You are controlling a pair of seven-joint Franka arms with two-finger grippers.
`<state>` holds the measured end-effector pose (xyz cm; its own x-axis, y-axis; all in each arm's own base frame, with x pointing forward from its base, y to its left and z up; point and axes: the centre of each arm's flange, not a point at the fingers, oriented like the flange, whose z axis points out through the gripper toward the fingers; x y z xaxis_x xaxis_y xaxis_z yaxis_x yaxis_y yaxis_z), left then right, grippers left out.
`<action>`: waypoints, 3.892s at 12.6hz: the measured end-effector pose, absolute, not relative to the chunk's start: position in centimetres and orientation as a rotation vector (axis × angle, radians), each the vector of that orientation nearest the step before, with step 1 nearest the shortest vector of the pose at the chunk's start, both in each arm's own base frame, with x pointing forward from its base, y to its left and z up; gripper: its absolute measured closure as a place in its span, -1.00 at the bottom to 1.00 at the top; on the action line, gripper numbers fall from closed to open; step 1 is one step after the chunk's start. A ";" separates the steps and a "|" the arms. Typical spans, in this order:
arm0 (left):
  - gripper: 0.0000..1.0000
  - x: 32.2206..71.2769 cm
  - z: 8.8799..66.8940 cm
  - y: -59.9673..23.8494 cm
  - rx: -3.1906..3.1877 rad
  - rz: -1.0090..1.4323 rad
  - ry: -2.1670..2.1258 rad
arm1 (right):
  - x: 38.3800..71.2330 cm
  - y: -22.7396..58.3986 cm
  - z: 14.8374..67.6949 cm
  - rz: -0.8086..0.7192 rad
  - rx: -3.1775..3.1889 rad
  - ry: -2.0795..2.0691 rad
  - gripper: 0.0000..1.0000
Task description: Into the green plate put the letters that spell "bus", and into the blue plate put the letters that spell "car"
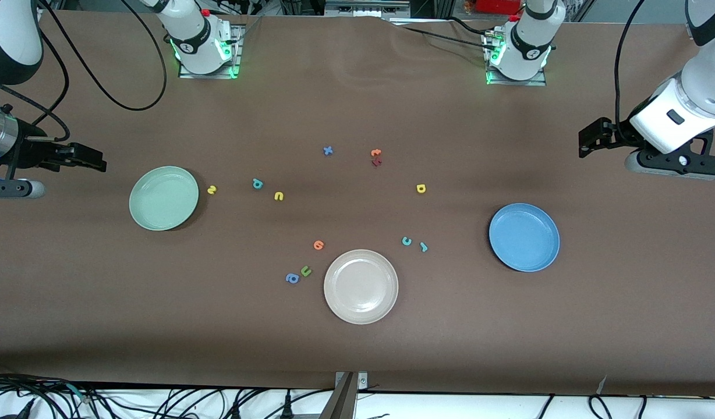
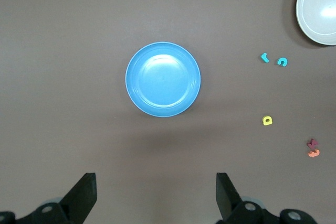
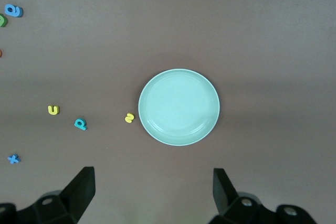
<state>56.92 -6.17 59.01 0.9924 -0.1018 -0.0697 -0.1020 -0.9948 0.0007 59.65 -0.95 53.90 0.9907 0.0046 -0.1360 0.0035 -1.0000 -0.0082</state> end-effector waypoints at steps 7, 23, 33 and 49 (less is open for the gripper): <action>-1.00 56.9 59.0 -6.2 -3.133 0.110 0.160 | 59.6 -0.8 53.7 0.224 -3.126 -0.011 -0.99; -1.00 56.9 59.0 -6.2 -3.132 0.115 0.160 | 59.6 -0.6 53.7 0.224 -3.126 -0.015 -0.99; -1.00 56.9 59.0 -6.2 -3.132 0.118 0.160 | 59.6 -0.5 53.7 0.224 -3.126 -0.018 -1.00; -1.00 63.2 43.6 -18.0 -3.241 0.166 0.387 | 58.3 15.4 43.7 0.253 -3.154 0.455 -1.00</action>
<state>63.16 -18.02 43.62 0.9669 -0.2405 -0.0851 -0.2276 -0.9640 0.1377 58.30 15.42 43.74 0.9471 -0.2847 -0.1483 -0.2760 -0.9581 0.0771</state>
